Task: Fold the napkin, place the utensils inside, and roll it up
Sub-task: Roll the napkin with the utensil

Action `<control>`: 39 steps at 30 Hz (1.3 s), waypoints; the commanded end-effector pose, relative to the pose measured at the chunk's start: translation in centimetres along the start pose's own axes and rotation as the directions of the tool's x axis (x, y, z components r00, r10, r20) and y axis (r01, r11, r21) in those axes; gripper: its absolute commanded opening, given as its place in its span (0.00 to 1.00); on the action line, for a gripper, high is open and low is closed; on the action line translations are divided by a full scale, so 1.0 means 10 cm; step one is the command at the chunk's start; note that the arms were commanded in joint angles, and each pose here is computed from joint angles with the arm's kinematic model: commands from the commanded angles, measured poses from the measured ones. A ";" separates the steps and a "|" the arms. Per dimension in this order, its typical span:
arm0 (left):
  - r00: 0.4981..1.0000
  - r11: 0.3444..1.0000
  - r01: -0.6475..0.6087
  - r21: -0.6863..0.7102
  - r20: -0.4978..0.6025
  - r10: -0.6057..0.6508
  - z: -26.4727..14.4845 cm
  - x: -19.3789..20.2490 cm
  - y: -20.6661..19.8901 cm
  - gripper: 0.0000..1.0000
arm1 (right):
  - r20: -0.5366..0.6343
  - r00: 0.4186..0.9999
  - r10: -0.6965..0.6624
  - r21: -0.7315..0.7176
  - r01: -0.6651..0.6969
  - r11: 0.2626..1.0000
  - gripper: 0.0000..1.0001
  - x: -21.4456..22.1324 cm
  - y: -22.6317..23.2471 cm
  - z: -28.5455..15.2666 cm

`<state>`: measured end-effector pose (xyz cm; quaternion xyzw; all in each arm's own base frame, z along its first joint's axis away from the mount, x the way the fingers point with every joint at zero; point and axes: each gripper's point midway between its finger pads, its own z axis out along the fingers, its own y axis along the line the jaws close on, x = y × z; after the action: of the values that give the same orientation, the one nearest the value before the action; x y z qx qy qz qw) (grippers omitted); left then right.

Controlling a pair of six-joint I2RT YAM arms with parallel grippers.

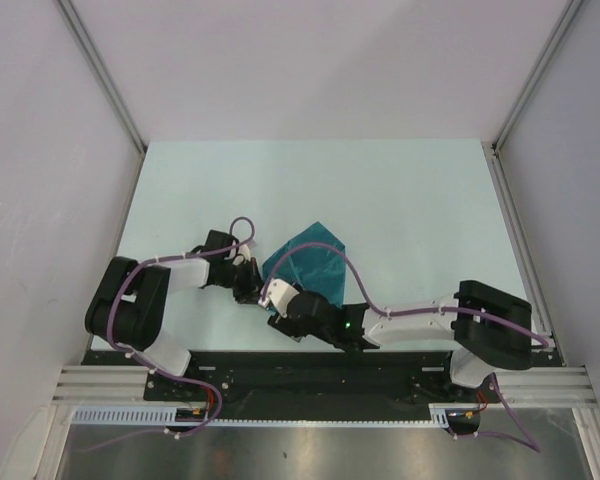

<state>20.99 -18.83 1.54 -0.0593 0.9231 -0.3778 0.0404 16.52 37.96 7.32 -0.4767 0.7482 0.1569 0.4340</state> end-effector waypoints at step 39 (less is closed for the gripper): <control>0.985 1.000 -0.008 -0.007 0.172 0.009 -0.38 -0.60 -0.04 0.74 | -0.273 0.956 0.103 -0.290 -0.184 0.939 0.00 0.33 0.15 0.36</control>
<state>23.44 -17.87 3.52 -0.0766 0.9082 -0.4102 0.0328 19.93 39.35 2.45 -0.5067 0.7704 0.1550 0.3545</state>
